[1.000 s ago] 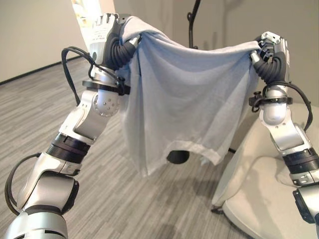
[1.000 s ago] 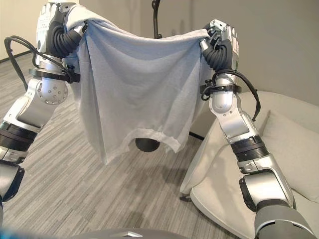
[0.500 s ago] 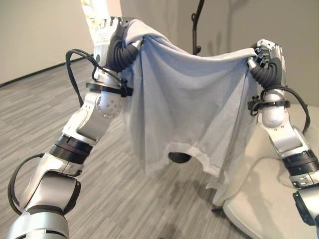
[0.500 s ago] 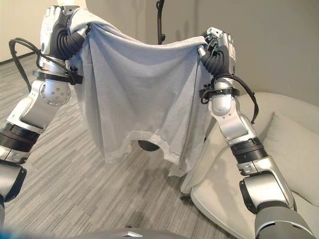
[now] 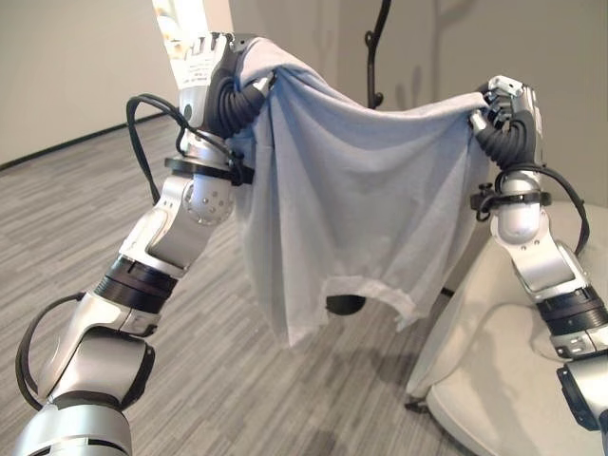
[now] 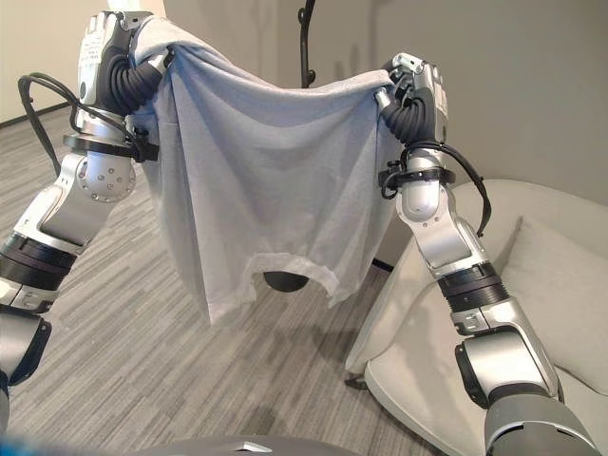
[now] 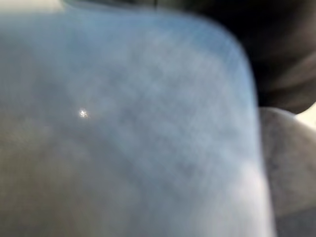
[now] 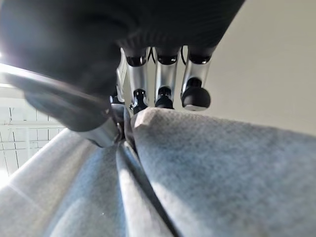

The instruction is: Hang the clothes on the sofa on the clothes rack.

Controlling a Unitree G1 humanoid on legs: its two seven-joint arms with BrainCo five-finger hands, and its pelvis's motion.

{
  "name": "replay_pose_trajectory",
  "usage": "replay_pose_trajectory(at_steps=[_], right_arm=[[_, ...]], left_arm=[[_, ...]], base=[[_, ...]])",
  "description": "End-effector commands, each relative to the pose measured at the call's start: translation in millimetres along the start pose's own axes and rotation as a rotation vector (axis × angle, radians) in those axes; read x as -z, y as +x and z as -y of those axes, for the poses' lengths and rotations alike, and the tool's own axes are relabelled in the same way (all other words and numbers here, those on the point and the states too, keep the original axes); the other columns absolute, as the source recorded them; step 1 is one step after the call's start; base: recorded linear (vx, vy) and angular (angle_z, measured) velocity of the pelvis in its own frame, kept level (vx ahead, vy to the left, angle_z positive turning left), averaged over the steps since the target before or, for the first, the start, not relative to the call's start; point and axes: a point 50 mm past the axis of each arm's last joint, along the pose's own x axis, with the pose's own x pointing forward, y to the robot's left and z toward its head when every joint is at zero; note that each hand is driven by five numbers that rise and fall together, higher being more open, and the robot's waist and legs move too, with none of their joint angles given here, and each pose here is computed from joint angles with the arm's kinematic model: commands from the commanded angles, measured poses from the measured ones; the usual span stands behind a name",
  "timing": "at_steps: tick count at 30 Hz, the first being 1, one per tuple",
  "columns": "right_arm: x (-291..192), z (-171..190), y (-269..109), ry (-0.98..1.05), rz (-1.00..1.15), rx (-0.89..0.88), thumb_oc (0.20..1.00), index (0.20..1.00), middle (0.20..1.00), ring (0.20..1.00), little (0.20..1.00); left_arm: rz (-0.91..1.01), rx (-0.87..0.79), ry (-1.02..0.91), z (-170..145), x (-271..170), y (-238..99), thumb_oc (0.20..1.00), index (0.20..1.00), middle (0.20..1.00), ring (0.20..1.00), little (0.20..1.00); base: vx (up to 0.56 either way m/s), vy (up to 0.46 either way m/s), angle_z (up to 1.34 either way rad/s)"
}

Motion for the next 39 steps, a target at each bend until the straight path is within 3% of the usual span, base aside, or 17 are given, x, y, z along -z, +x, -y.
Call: replay_pose_trajectory(at_steps=[1,39], right_arm=[[-0.2,4.9,7.4,-0.045,0.031,0.000,0.200,0.200,0.200,0.200,0.200],[6.4,15.9,8.0,-0.048,-0.018,0.042,0.200,0.200,0.200,0.200,0.200]], left_arm=[[0.000,-0.032,0.009,-2.1,1.5,8.3,0.200,0.200,0.200,0.200,0.200],[-0.019,-0.039,0.053,-22.1,13.1,3.0,0.200,0.200,0.200,0.200,0.200]], base=[[0.00,0.000,0.00],[-0.01,0.071,-0.09]])
